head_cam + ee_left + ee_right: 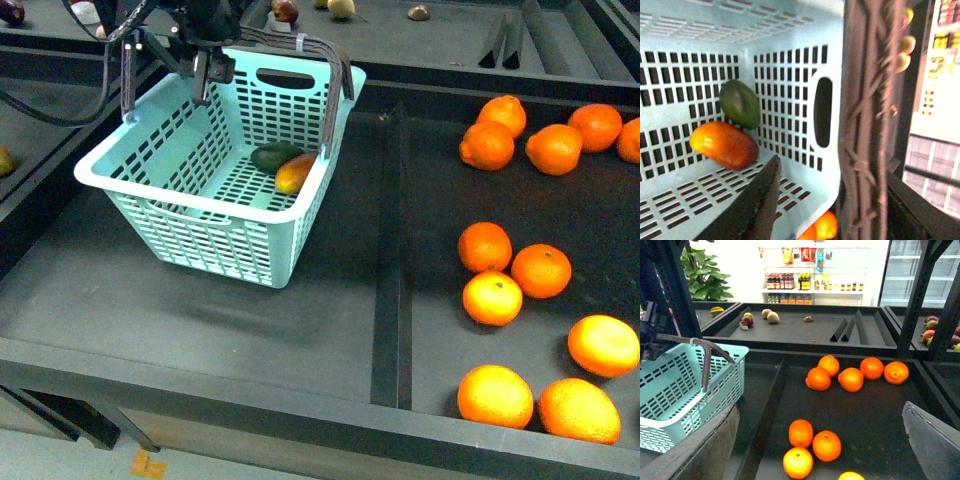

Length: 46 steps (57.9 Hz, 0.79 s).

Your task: Pick mango and avocado into basket

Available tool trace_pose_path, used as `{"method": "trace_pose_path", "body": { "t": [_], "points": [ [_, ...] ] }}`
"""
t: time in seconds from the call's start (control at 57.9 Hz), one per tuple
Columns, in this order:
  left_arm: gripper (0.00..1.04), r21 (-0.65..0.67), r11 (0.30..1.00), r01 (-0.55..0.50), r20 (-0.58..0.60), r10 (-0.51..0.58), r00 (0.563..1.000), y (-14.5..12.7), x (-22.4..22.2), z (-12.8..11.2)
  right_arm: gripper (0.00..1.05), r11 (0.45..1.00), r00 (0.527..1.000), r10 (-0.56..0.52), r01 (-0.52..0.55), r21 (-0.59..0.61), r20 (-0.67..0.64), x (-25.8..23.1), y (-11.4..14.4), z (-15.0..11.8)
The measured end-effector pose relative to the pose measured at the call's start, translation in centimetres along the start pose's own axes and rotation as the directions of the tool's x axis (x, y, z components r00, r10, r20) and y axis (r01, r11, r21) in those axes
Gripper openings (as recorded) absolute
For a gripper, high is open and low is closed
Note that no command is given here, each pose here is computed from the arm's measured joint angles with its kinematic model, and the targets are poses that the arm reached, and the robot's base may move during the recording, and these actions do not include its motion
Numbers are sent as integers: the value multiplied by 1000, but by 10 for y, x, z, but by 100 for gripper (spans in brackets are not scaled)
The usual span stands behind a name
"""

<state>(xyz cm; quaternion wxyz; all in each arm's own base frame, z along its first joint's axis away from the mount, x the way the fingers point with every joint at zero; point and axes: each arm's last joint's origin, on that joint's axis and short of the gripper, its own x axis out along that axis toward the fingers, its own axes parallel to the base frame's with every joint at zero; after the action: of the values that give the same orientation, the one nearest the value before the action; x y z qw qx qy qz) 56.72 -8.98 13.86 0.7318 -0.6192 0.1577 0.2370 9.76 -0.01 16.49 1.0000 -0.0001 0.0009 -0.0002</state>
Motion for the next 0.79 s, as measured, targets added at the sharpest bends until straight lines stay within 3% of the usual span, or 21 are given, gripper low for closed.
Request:
{"method": "trace_pose_path", "body": {
  "t": [0.104, 0.19, 0.242, 0.294, 0.328, 0.38, 0.415, 0.484, 0.536, 0.622, 0.709, 0.795],
  "points": [
    [78, -18, 999, -39, 91, 40, 995, 3, -36, 14, 97, 1000, 1000, 0, 0, 0, 0, 0, 0, 0],
    [96, 22, 985, -170, 185, 163, 969, 8, -70, 27, 97, 1000, 1000, 0, 0, 0, 0, 0, 0, 0],
    [99, 42, 983, -176, 181, 166, 969, 6, -76, 30, 97, 1000, 1000, 0, 0, 0, 0, 0, 0, 0],
    [88, 179, 984, 0, 28, -5, 1000, 13, -75, 35, 97, 1000, 1000, 1, -1, 0, 0, 0, 0, 0],
    [81, 336, 931, 140, -61, -127, 990, 26, -78, 37, 97, 1000, 1000, 0, 0, 0, 0, 0, 0, 0],
    [70, 573, 766, 293, -105, -286, 952, 50, -88, 42, 97, 1000, 1000, 0, 0, 0, 0, 0, 0, 0],
    [65, 671, 665, 329, -100, -359, 928, 62, -96, 45, 97, 1000, 1000, 0, 0, 0, 0, 0, 0, 0],
    [51, 866, 397, 304, -88, -478, 874, 80, -127, 55, 97, 1000, 1000, 0, 0, 0, 0, 0, 0, 0],
    [40, 925, 279, 258, -72, -538, 840, 84, -152, 65, 97, 1000, 1000, 0, 0, 0, 0, 0, 0, 0],
    [22, 960, 193, 205, -59, -575, 816, 94, -187, 79, 97, 1000, 1000, 0, 0, 0, 0, 0, 0, 0],
    [3, 972, 157, 174, -62, -545, 836, 121, -209, 87, 97, 1000, 1000, 0, 0, 0, 0, 0, 0, 0],
    [3, 976, 141, 164, -68, -521, 851, 141, -227, 92, 97, 1000, 1000, 0, 0, 0, 0, 0, 0, 0]
  ]
}}
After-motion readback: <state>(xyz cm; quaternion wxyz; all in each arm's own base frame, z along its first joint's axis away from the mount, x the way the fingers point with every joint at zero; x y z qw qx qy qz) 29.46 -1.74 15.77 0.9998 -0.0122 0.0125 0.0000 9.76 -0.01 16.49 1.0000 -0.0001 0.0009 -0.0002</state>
